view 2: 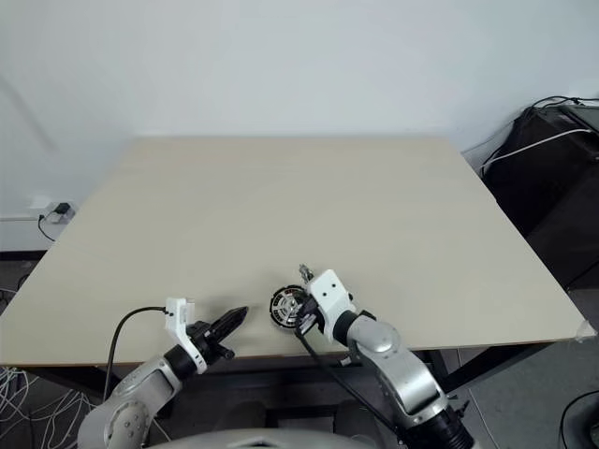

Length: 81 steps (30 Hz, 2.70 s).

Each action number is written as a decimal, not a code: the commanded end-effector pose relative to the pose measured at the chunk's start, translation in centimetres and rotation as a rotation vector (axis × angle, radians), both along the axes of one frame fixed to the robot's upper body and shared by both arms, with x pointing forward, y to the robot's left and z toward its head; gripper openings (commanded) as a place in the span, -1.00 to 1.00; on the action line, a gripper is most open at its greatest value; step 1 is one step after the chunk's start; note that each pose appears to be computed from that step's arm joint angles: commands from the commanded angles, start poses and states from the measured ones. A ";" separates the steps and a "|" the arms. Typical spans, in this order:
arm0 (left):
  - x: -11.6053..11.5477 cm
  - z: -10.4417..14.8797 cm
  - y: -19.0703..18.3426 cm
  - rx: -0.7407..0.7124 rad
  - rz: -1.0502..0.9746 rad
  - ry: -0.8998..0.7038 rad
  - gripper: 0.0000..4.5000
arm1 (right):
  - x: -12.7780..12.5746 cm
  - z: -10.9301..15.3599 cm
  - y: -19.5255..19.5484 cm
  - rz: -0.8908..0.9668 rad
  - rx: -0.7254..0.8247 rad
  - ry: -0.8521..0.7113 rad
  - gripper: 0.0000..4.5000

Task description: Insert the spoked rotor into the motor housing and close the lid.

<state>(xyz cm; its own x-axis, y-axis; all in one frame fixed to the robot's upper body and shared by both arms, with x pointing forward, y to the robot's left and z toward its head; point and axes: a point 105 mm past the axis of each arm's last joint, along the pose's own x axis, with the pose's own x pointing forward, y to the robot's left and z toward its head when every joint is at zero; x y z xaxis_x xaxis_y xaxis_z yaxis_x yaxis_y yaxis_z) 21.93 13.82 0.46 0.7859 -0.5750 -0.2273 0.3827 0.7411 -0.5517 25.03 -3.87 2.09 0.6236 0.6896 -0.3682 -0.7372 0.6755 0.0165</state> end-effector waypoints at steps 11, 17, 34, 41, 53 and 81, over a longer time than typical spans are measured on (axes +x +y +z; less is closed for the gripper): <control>0.2 0.8 -0.3 -0.011 -0.002 -0.036 -1.00 | 1.2 -0.2 0.6 -0.022 -0.040 -0.008 -0.98; 0.2 0.8 -0.3 -0.014 -0.002 -0.037 -1.00 | 0.5 -2.7 0.6 0.004 -0.134 0.103 -0.98; -0.1 0.5 -0.7 0.061 -0.073 -0.079 -1.00 | -0.6 3.1 0.0 0.241 -0.100 -0.066 -0.98; -0.8 -0.6 -0.8 0.175 -0.159 -0.079 -1.00 | -1.6 2.7 0.3 0.432 -0.235 -0.047 -0.63; -1.6 -0.8 -1.2 0.360 -0.247 -0.246 -1.00 | -1.8 1.6 0.6 0.610 -0.432 -0.059 -0.18; -1.9 -1.7 -2.1 0.322 -0.231 -0.256 -1.00 | -0.5 -0.8 -0.1 0.558 -0.532 -0.032 -0.95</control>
<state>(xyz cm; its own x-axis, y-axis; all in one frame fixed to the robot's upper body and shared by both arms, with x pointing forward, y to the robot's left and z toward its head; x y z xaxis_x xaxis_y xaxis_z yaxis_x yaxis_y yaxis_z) 19.77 12.18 -1.96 0.6944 -0.6625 -0.2808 0.6398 0.7471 -0.1803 23.96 -3.86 0.79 0.2145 0.6399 -0.7379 -0.9747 0.0909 -0.2044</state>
